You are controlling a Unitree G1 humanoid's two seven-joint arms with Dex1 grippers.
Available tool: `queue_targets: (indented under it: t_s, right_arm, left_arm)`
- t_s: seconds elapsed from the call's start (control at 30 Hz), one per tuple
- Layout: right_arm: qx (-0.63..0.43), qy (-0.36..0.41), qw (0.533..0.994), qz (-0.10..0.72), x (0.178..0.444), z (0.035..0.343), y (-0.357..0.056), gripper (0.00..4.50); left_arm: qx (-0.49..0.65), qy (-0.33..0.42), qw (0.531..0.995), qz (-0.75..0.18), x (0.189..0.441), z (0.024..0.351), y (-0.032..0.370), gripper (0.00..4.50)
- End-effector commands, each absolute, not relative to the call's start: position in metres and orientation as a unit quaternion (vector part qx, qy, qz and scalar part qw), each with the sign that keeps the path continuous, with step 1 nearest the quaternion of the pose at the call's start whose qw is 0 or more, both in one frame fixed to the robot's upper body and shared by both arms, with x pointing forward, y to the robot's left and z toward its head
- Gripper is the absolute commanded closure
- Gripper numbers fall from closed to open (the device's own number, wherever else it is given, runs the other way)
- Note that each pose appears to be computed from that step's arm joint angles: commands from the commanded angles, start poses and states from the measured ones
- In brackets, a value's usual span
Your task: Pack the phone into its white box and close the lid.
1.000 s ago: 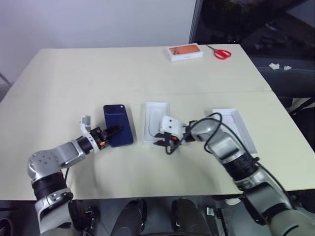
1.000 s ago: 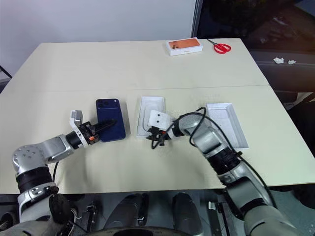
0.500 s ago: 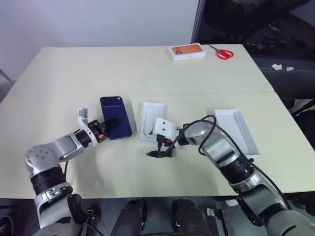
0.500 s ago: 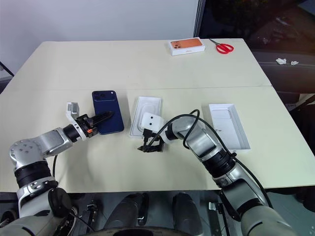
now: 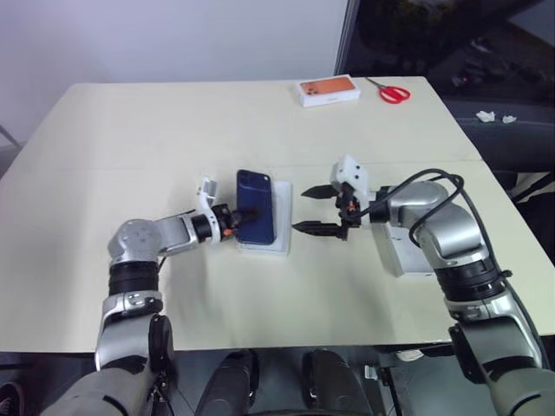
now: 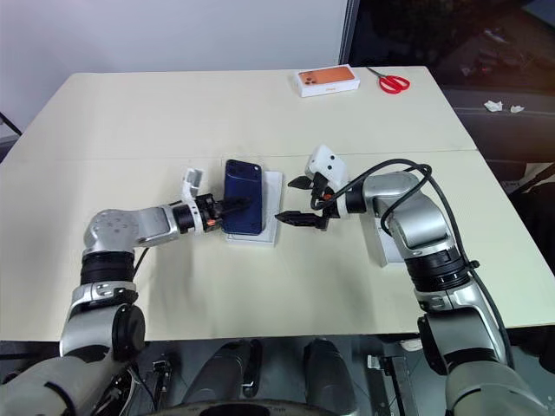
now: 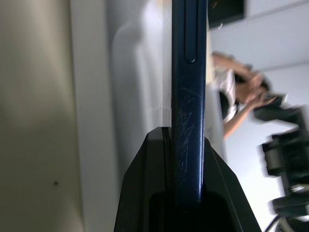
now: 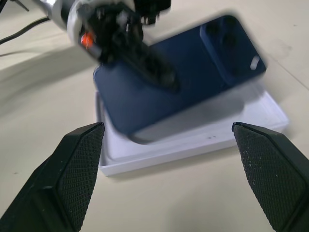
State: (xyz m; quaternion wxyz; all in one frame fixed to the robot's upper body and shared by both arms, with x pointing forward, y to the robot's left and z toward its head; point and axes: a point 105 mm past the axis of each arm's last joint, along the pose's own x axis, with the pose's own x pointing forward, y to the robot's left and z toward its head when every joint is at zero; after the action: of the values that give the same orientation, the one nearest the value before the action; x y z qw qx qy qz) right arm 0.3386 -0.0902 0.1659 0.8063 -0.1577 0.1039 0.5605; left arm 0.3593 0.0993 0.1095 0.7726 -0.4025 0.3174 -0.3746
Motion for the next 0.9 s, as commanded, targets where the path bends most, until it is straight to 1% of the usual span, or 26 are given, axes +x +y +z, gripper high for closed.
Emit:
queue_targets:
  t_s: [0.03,0.07,0.13,0.17,0.37,0.8,0.9]
  right_arm:
    - [-0.163,0.074,0.811,0.556,0.339,0.177,-0.090,0.09]
    - [-0.164,0.074,0.813,0.555,0.339,0.176,-0.090,0.09]
    - [-0.166,0.073,0.814,0.553,0.338,0.175,-0.089,0.00]
    - [-0.166,0.072,0.814,0.553,0.338,0.175,-0.089,0.00]
    - [-0.173,0.070,0.812,0.552,0.339,0.171,-0.086,0.00]
    - [-0.176,0.061,0.809,0.558,0.343,0.169,-0.076,0.00]
    - [-0.178,0.061,0.809,0.557,0.344,0.169,-0.075,0.00]
  left_arm:
    - [-0.387,0.300,0.776,-0.398,0.363,0.123,0.098,4.50]
    - [-0.389,0.301,0.774,-0.399,0.363,0.124,0.097,4.50]
    - [-0.387,0.301,0.771,-0.407,0.362,0.125,0.094,3.51]
    - [-0.385,0.302,0.770,-0.409,0.361,0.125,0.093,3.22]
    - [-0.374,0.305,0.768,-0.421,0.357,0.132,0.093,0.22]
    - [-0.341,0.297,0.784,-0.426,0.352,0.147,0.102,0.22]
    - [-0.317,0.297,0.799,-0.416,0.350,0.146,0.107,0.22]
